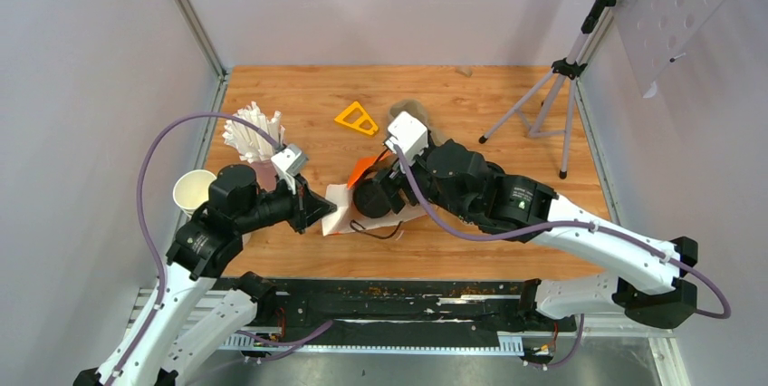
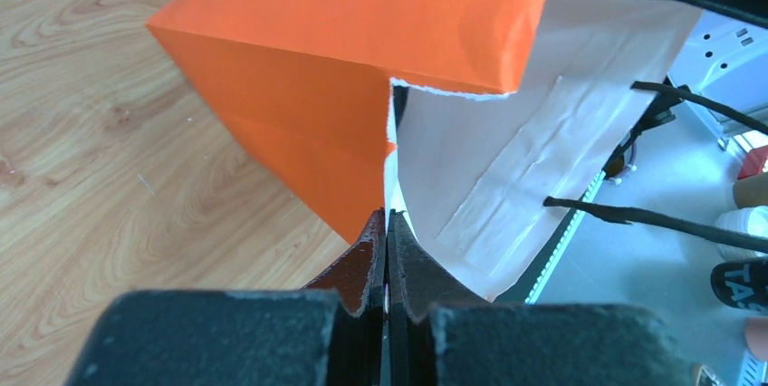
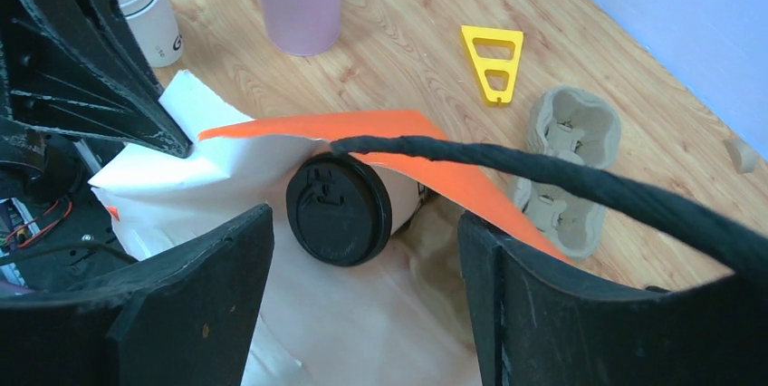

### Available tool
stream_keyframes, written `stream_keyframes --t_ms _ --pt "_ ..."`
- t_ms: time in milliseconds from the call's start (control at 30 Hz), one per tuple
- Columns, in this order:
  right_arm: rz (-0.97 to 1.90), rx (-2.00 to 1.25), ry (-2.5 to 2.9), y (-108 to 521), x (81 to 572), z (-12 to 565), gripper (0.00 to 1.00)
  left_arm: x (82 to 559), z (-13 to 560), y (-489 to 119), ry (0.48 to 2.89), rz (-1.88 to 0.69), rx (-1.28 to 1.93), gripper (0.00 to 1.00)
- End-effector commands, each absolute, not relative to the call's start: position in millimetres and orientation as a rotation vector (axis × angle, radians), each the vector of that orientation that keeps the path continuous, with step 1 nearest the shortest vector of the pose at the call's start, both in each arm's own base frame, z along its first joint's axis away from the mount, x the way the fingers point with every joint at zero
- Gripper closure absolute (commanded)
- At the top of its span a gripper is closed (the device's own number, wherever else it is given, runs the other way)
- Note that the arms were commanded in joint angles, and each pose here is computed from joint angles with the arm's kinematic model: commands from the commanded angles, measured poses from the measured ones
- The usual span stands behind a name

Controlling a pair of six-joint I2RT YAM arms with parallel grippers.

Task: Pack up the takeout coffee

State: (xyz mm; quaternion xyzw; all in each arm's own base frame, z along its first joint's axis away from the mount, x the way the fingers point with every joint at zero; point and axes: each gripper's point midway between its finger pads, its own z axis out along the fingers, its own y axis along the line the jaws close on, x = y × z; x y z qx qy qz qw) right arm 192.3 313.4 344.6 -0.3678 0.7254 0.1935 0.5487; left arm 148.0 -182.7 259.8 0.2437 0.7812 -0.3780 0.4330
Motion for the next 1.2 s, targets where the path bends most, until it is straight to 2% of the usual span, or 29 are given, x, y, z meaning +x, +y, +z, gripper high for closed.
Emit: stream_keyframes --t_ms 0,400,733,1167 --pt "0.534 -0.848 1.684 325.0 191.6 363.7 0.27 149.2 275.6 -188.2 1.908 -0.984 0.590 0.96" --pt "0.623 -0.879 1.815 362.1 186.1 330.7 0.28 155.5 264.5 -175.3 2.059 -0.889 0.504 0.97" --pt "0.676 -0.908 1.828 369.7 178.7 342.7 0.23 162.9 261.6 -159.3 2.219 -0.748 0.450 0.97" --pt "0.795 -1.048 1.983 376.0 155.6 315.1 0.29 166.2 281.9 -166.4 2.268 -0.795 0.374 0.97"
